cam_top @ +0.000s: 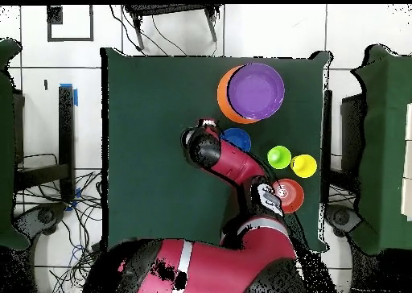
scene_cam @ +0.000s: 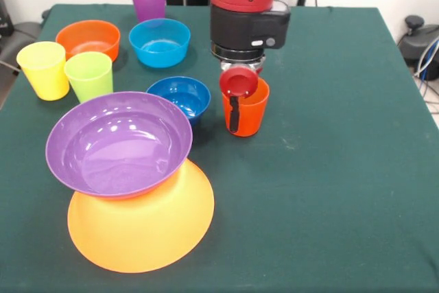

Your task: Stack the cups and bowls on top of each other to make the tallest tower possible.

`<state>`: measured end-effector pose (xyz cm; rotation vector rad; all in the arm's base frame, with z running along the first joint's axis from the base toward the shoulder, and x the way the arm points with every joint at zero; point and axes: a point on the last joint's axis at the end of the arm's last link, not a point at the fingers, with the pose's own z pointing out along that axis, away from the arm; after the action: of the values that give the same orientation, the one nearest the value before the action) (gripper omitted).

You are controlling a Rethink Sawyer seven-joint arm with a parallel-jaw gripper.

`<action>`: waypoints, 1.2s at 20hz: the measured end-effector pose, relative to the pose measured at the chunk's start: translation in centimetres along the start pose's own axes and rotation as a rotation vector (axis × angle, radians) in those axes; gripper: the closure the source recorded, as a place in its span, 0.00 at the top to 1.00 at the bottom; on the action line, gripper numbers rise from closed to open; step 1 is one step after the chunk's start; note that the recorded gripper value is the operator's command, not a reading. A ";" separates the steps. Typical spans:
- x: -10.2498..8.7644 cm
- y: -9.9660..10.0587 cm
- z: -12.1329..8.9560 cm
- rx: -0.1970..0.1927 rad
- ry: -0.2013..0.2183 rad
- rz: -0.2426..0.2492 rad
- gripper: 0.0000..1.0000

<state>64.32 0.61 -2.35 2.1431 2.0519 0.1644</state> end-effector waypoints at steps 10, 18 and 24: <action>1.5 -0.2 -0.4 0.004 -0.002 -0.041 0.00; 1.5 2.1 -6.9 0.044 -0.001 -0.074 0.00; 0.6 5.2 -13.3 0.110 0.024 -0.089 0.00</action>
<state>66.81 1.65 11.63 2.1156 2.2130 0.0675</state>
